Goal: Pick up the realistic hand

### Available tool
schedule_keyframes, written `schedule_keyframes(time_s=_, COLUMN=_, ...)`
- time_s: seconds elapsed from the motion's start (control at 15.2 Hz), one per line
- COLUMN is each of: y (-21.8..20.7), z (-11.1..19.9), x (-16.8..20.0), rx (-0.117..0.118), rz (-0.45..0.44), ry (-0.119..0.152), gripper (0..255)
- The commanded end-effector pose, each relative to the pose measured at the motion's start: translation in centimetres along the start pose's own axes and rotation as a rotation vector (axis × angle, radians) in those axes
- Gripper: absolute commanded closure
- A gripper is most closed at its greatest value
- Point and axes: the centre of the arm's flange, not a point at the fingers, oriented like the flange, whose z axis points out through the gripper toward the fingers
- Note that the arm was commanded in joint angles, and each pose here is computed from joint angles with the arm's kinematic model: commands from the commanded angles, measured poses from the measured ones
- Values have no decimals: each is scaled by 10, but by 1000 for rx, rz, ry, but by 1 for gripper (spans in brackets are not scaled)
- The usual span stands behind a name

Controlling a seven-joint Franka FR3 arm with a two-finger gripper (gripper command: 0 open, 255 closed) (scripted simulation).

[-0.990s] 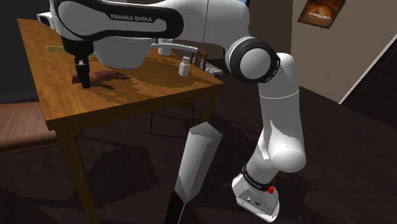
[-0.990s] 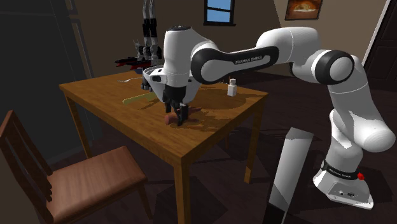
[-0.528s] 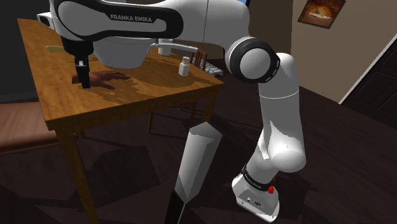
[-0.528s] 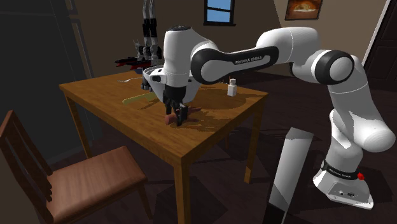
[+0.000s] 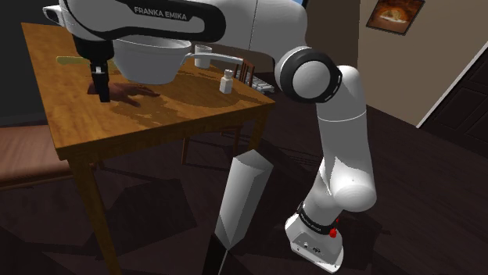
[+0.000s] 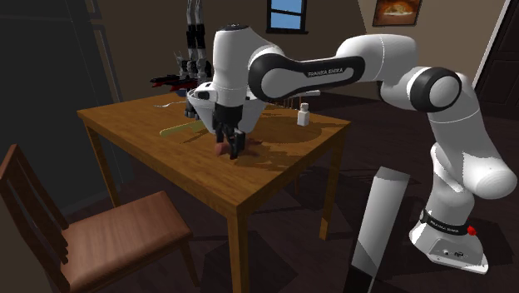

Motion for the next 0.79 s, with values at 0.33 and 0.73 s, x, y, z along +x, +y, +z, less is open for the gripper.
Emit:
schedule_keyframes(time_s=0.33, y=7, z=-37, x=0, rx=0, rz=0, ry=0, gripper=255)
schedule_keyframes(time_s=0.73, y=12, z=-58, x=0, rx=0, rz=0, ry=0, gripper=255)
